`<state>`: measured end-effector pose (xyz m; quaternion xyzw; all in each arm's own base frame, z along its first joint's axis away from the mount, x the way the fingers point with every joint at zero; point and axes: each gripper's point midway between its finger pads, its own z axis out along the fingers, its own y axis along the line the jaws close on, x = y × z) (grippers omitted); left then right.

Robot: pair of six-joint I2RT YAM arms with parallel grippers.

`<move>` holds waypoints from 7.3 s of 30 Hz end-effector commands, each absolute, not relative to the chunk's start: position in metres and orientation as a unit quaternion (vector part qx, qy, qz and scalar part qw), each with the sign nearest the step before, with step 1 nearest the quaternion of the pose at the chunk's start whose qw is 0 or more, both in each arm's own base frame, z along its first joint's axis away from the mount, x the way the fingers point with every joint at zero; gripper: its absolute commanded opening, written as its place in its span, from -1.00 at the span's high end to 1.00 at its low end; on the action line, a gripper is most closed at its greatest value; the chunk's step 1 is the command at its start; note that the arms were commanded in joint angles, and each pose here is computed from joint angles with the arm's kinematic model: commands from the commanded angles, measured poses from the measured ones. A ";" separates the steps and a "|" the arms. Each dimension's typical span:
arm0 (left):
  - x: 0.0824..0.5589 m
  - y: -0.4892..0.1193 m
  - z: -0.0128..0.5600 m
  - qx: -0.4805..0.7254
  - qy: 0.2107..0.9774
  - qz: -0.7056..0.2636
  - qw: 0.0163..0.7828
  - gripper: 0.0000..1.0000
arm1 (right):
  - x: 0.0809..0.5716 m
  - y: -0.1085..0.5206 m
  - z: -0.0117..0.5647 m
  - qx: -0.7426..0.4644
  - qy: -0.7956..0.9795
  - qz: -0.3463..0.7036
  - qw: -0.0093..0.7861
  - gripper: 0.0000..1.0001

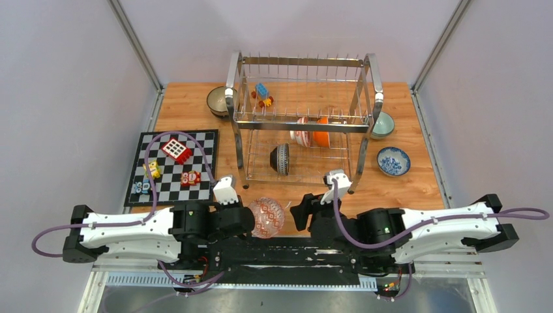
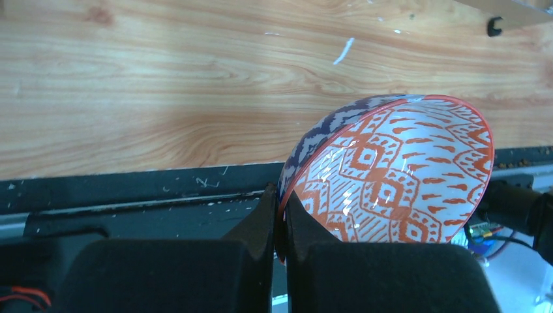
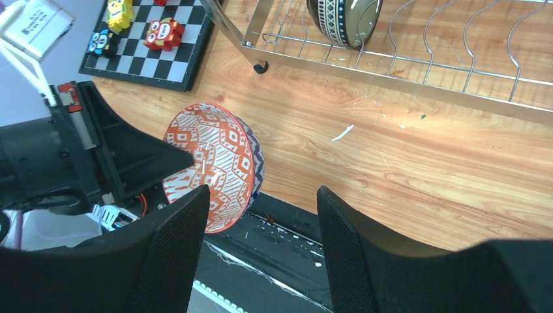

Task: Unload the bowls from the dish rack
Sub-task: Pick up the bowl from the dish rack, then place the bowl with the bowl.

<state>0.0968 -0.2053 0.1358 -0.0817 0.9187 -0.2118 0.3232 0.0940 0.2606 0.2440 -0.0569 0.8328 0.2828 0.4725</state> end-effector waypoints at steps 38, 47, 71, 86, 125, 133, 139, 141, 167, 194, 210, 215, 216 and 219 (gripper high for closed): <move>0.098 -0.190 0.131 -0.168 0.920 -0.167 0.312 1.00 | 0.109 0.329 0.137 -0.087 0.918 0.207 0.327 0.67; 0.097 -0.191 0.128 -0.169 0.921 -0.167 0.308 1.00 | 0.106 0.334 0.126 -0.093 0.926 0.198 0.309 0.84; 0.106 -0.168 0.150 -0.102 0.905 -0.200 0.361 -1.00 | 0.091 0.258 0.177 -0.228 0.907 0.157 0.317 0.95; 0.118 -0.144 0.150 -0.146 0.860 -0.275 0.403 -1.00 | 0.150 0.084 0.241 -0.120 0.897 -0.062 0.420 0.95; 0.123 -0.148 0.145 -0.090 0.856 -0.262 0.437 -1.00 | 0.272 -0.083 0.209 0.454 0.732 0.012 0.508 0.95; 0.123 -0.151 0.137 -0.088 0.858 -0.261 0.434 -1.00 | 0.296 -0.095 0.163 0.496 0.745 0.042 0.444 0.95; 0.122 -0.153 0.130 -0.091 0.860 -0.260 0.429 -1.00 | 0.306 -0.105 0.146 0.503 0.762 0.031 0.406 0.95; 0.122 -0.154 0.129 -0.091 0.861 -0.261 0.427 -1.00 | 0.306 -0.108 0.141 0.507 0.763 0.029 0.400 0.95; 0.118 -0.158 0.112 -0.086 0.872 -0.248 0.414 -1.00 | 0.320 -0.119 0.102 0.508 0.775 0.028 0.374 0.95; 0.119 -0.157 0.110 -0.083 0.873 -0.241 0.417 -1.00 | 0.306 -0.116 0.083 0.508 0.785 0.016 0.354 0.95; 0.118 -0.156 0.108 -0.084 0.875 -0.238 0.413 -1.00 | 0.299 -0.119 0.081 0.504 0.786 0.001 0.357 0.95; 0.118 -0.155 0.108 -0.083 0.876 -0.236 0.413 -1.00 | 0.301 -0.118 0.079 0.501 0.791 0.005 0.352 0.95; 0.118 -0.156 0.108 -0.084 0.875 -0.236 0.413 -1.00 | 0.301 -0.117 0.078 0.500 0.792 0.006 0.349 0.95; 0.118 -0.156 0.108 -0.084 0.875 -0.236 0.413 -1.00 | 0.301 -0.116 0.076 0.498 0.795 0.007 0.346 0.95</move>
